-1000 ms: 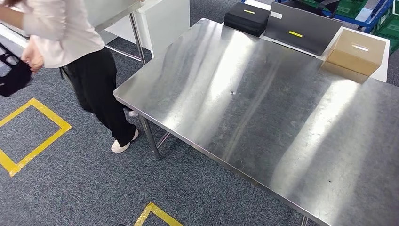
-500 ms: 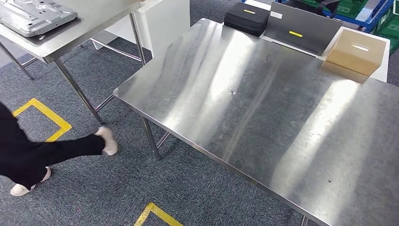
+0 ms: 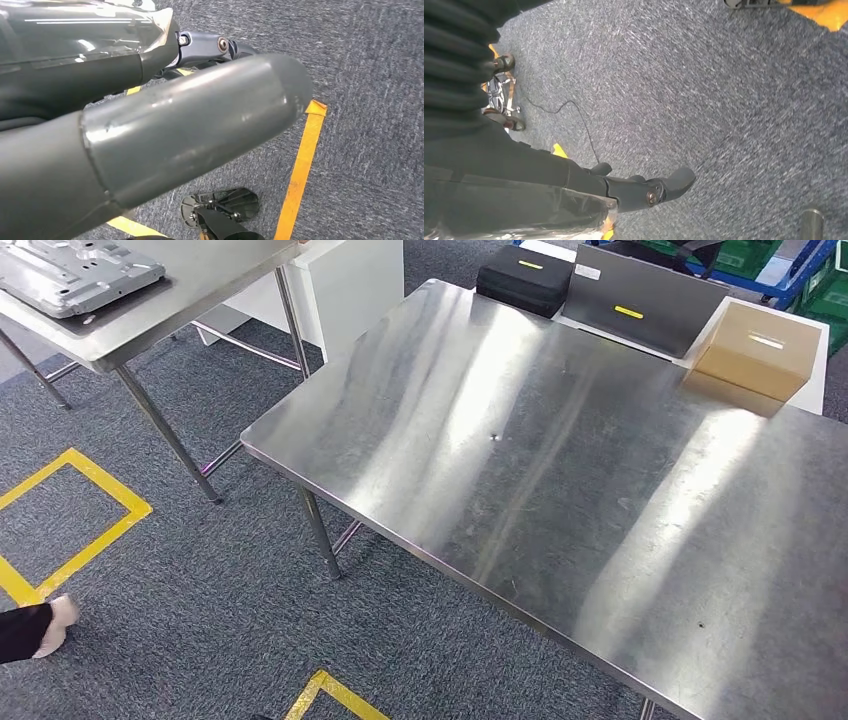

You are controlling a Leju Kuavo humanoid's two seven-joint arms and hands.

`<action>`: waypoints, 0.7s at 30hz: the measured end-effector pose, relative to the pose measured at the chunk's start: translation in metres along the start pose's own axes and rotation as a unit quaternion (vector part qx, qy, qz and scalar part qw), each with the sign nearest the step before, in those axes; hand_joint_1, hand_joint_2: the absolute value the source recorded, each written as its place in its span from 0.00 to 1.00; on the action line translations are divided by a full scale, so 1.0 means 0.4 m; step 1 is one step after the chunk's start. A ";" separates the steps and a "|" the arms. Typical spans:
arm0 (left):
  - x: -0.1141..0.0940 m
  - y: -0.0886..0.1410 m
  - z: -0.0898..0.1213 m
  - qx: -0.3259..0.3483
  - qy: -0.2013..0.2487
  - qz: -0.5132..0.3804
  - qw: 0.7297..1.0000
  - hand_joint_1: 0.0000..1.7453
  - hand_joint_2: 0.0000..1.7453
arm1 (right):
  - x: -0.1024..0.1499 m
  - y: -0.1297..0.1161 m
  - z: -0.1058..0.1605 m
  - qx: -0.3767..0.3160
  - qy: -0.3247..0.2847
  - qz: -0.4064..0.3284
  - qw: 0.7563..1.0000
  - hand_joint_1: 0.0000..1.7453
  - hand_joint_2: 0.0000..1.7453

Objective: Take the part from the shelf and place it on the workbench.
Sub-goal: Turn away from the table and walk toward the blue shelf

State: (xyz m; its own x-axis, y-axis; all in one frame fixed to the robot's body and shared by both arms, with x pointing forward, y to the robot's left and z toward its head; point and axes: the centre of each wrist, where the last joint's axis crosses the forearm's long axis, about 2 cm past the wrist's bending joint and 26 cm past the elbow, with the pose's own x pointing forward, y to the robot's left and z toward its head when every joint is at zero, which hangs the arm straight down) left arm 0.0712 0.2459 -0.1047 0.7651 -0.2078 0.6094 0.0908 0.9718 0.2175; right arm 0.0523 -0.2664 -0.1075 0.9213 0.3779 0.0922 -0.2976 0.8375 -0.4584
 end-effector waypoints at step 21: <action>-0.022 0.028 0.003 0.006 0.003 -0.009 1.000 0.00 0.00 | 0.003 0.022 0.008 0.073 -0.033 0.023 0.997 0.00 0.00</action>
State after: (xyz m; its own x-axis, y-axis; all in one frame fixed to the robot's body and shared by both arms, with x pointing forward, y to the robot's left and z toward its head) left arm 0.0648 0.2584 -0.1067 0.7677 -0.2241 0.6003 0.0969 0.9667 0.2369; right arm 0.0499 -0.2572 -0.1085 0.8888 0.4380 0.1348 -0.3765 0.8656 -0.3301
